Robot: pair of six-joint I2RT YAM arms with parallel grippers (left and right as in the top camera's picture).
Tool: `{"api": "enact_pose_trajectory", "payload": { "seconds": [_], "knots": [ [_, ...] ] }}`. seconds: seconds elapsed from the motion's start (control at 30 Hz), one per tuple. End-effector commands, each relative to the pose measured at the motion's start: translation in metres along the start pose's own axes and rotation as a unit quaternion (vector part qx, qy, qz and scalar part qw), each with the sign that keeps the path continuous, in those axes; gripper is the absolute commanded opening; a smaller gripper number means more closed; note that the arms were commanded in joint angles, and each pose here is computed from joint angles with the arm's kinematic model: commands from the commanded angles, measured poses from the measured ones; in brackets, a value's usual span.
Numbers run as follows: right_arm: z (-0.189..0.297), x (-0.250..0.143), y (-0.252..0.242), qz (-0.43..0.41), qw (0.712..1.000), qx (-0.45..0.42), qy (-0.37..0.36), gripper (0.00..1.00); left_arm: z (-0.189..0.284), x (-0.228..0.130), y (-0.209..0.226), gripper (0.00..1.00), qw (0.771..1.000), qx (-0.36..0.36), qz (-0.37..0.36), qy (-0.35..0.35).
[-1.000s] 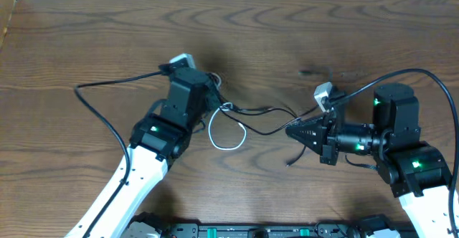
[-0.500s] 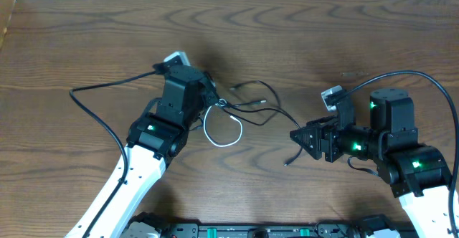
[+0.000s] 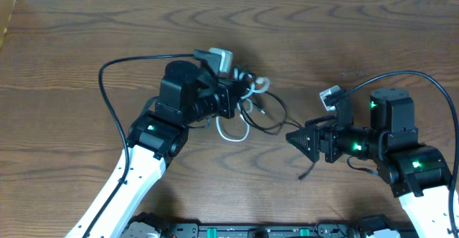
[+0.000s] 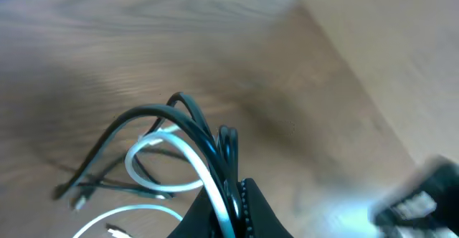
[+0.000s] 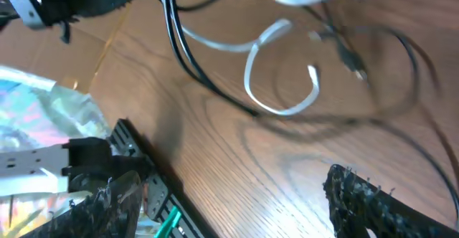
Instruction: Untangle cables
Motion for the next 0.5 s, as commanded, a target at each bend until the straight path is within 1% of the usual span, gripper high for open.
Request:
{"api": "enact_pose_trajectory", "payload": {
  "seconds": [0.0, 0.1, 0.23, 0.33, 0.37, 0.47],
  "knots": [
    [0.003, 0.005, 0.013, 0.031, 0.999, 0.039, -0.009, 0.77, 0.006, -0.003, -0.028, 0.07, 0.989, -0.121, -0.078, 0.024],
    [0.003, 0.008, 0.015, 0.04, 0.998, 0.042, -0.017, 0.76, 0.008, -0.006, -0.036, 0.08, 0.982, -0.159, -0.091, 0.033],
    [0.004, 0.009, 0.019, 0.049, 0.997, 0.061, -0.019, 0.75, 0.009, -0.004, -0.04, 0.07, 0.979, -0.176, -0.096, 0.029],
    [0.005, 0.008, 0.026, 0.088, 0.992, 0.094, -0.018, 0.75, 0.012, 0.003, -0.047, 0.07, 0.975, -0.198, -0.102, 0.014],
    [0.005, 0.007, 0.029, 0.102, 0.989, 0.105, -0.018, 0.78, 0.014, 0.006, -0.052, 0.08, 0.97, -0.219, -0.11, 0.007],
    [0.006, 0.008, 0.034, 0.139, 0.982, 0.124, -0.023, 0.89, 0.021, 0.014, -0.067, 0.07, 0.953, -0.271, -0.132, -0.011]
  ]
}}
Point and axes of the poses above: each gripper's point midway between its finger pads, its own z axis back along the fingers, its own y axis along the line the jaws close on, x = y × z, the point moved 6 cm from there along z, back along the fingers
